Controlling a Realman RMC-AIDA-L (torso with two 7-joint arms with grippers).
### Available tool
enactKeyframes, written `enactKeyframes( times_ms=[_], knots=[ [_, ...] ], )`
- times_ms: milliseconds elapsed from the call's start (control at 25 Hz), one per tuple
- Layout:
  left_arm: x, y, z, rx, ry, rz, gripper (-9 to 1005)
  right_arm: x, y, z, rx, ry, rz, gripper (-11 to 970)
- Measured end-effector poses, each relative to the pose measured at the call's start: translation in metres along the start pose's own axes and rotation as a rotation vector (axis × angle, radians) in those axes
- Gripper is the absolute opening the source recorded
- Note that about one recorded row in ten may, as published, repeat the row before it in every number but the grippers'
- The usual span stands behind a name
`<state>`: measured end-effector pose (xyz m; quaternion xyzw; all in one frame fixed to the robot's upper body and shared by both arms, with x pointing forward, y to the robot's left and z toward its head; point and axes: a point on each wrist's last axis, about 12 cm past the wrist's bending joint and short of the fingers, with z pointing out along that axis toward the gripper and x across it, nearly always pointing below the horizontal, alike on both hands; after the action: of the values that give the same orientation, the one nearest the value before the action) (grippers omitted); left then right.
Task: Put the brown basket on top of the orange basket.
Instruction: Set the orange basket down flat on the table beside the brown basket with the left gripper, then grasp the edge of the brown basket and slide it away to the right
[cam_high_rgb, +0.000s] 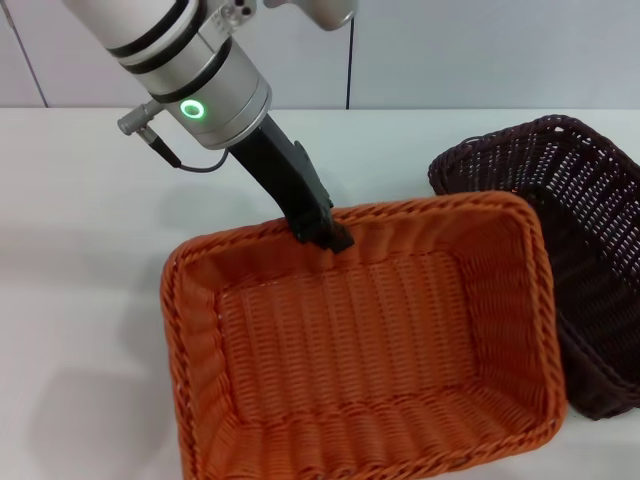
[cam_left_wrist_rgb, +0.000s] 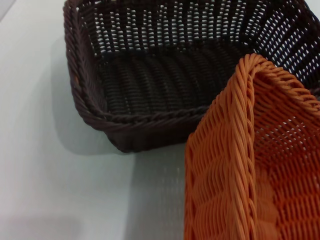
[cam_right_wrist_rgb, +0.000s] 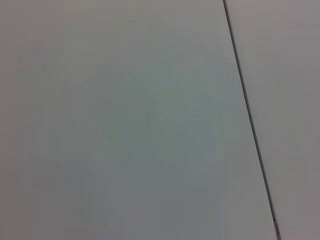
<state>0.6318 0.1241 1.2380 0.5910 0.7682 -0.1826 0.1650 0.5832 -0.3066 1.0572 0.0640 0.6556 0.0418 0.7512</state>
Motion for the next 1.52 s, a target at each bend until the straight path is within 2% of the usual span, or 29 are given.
enactKeyframes(
  times_ms=[440, 640, 960, 1080, 1200, 1240, 1320, 1360, 1400, 1440, 1520],
  knots=[
    [-0.001, 0.001, -0.003, -0.04, -0.014, -0.016, 172, 0.0, -0.002, 0.002, 0.007, 0.007, -0.007, 625],
    [-0.001, 0.003, -0.012, -0.086, -0.061, -0.018, 376, 0.0, -0.003, 0.001, 0.008, 0.008, -0.007, 625],
    [0.004, 0.004, -0.028, -0.167, -0.188, -0.007, 814, -0.001, -0.003, 0.0, -0.006, 0.0, -0.008, 625],
    [0.008, 0.004, -0.033, -0.192, -0.237, -0.004, 839, -0.002, -0.001, 0.001, -0.027, 0.0, -0.009, 625],
    [0.014, 0.004, -0.038, -0.233, -0.335, 0.005, 855, -0.011, -0.005, 0.006, -0.143, 0.002, 0.009, 625],
    [0.015, 0.004, -0.039, -0.24, -0.362, 0.006, 855, -0.011, -0.005, 0.006, -0.143, 0.002, 0.009, 626],
    [0.021, 0.005, -0.04, -0.248, -0.457, 0.005, 854, -0.021, -0.01, 0.01, -0.257, 0.034, 0.039, 626],
    [0.021, 0.005, -0.04, -0.248, -0.457, 0.005, 854, -0.034, -0.015, 0.016, -0.373, 0.088, 0.055, 626],
    [0.027, 0.005, -0.04, -0.253, -0.529, 0.001, 854, -0.034, -0.015, 0.016, -0.373, 0.088, 0.055, 626],
    [0.037, 0.005, -0.041, -0.273, -0.667, -0.004, 854, -0.043, -0.017, 0.019, -0.441, 0.129, 0.043, 626],
    [0.051, 0.005, -0.04, -0.31, -0.798, -0.005, 853, -0.06, -0.02, 0.024, -0.543, 0.208, 0.01, 626]
  ],
)
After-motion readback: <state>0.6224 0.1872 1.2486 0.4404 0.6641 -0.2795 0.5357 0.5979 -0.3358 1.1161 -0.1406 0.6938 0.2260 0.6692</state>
